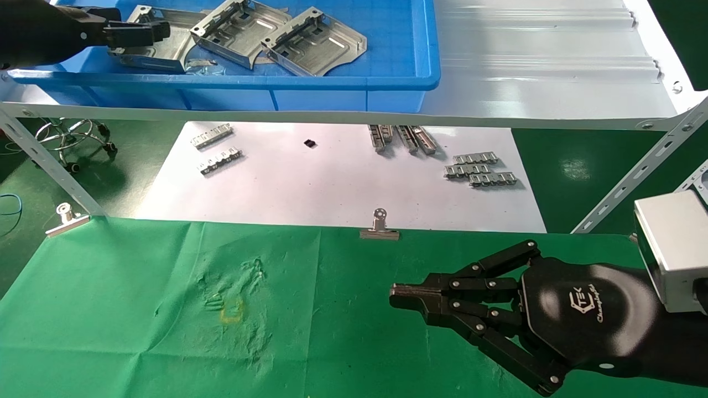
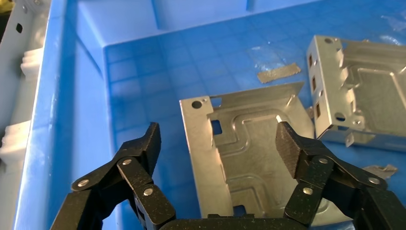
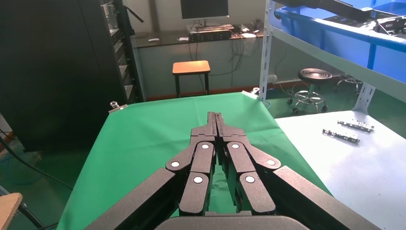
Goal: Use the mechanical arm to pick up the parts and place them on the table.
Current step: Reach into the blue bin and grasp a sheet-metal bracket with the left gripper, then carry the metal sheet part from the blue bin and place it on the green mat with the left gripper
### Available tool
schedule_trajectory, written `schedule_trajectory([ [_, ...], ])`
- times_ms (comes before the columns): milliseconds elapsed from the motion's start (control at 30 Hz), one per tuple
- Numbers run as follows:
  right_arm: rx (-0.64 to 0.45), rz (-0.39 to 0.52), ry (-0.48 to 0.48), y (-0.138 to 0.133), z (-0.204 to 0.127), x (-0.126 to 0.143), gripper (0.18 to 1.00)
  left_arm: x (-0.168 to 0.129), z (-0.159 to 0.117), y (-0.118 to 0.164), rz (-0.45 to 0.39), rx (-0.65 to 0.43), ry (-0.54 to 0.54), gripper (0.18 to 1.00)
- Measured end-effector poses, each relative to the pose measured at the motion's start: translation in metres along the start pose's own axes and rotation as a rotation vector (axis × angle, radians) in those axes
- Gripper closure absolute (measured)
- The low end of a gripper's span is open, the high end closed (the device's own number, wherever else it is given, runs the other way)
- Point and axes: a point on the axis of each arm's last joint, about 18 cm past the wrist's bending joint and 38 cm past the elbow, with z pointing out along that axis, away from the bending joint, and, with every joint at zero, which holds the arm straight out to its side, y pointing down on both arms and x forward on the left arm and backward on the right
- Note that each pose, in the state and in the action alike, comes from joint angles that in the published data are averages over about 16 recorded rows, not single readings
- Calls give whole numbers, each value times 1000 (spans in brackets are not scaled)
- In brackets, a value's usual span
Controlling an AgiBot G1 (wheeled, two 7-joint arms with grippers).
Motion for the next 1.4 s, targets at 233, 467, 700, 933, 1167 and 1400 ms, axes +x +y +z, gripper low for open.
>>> schedule_trajectory([
  [233, 0, 0, 0, 0, 0, 0, 987, -2, 2, 4, 14, -19, -16, 364],
  [467, 0, 0, 0, 0, 0, 0, 987, -4, 3, 5, 25, -23, -30, 508],
  [700, 0, 0, 0, 0, 0, 0, 987, -6, 3, 3, 29, -13, -41, 680],
  [933, 0, 0, 0, 0, 0, 0, 987, -9, 2, -1, 32, 4, -53, 821],
  [1167, 0, 0, 0, 0, 0, 0, 987, -14, -1, -8, 41, 33, -73, 895],
  [1400, 0, 0, 0, 0, 0, 0, 987, -15, -8, -19, 36, 84, -51, 914],
])
